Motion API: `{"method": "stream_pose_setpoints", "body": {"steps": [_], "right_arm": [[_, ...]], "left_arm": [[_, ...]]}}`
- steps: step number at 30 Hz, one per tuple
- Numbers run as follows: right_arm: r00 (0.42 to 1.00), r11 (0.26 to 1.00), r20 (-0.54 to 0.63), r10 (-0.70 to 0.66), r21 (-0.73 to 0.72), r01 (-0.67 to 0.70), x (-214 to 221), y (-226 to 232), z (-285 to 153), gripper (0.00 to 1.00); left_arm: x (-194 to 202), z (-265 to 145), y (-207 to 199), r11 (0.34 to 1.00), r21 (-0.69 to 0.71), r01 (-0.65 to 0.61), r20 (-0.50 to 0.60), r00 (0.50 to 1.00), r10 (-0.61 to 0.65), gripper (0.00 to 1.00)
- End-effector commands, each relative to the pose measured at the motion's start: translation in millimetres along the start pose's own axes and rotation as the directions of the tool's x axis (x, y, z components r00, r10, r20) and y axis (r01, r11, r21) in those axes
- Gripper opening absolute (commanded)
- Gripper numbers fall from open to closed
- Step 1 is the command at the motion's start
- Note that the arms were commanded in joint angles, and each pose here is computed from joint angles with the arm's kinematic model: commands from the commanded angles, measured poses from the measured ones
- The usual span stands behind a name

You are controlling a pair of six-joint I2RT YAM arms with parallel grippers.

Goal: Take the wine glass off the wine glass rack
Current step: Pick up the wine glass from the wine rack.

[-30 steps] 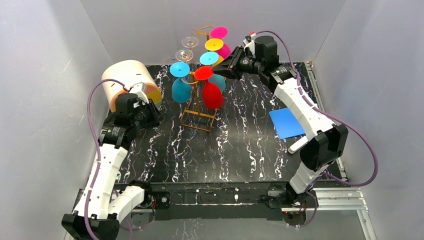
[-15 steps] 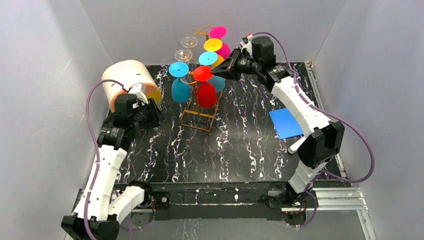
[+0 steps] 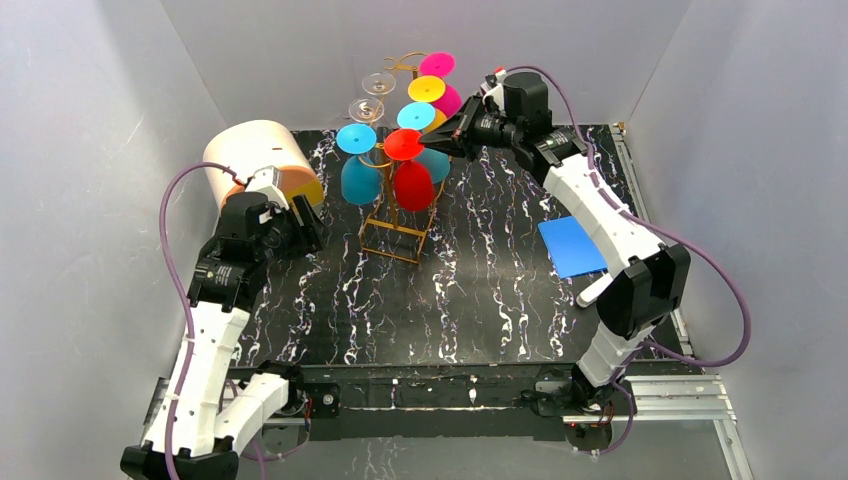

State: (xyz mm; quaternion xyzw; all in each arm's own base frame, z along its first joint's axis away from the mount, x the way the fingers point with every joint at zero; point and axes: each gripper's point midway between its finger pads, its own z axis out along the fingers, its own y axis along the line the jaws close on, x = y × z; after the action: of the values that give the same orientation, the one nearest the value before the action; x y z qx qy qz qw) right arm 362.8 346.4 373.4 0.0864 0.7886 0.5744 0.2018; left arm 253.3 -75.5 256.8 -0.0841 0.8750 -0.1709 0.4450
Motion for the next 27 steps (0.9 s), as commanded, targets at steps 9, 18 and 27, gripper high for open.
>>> {"method": "stream_pose_setpoints", "body": {"steps": [9, 18, 27], "right_arm": [[0.996, 0.992, 0.087, -0.005, -0.126, 0.016, -7.5, 35.3, -49.1, 0.01], [0.995, 0.994, 0.098, -0.013, -0.103, 0.023, -10.5, 26.8, -64.9, 0.01], [0.987, 0.989, 0.11, -0.119, -0.08, 0.128, 22.4, -5.5, -90.7, 0.01]], "left_arm": [[-25.6, -20.8, 4.7, 0.998, -0.045, 0.053, 0.137, 0.989, -0.047, 0.87], [-31.5, -19.6, -2.3, 0.996, -0.016, 0.087, 0.149, 0.985, -0.083, 0.91], [-19.2, -25.6, -37.6, 0.983, 0.182, 0.011, 0.067, 0.997, -0.023, 0.9]]}}
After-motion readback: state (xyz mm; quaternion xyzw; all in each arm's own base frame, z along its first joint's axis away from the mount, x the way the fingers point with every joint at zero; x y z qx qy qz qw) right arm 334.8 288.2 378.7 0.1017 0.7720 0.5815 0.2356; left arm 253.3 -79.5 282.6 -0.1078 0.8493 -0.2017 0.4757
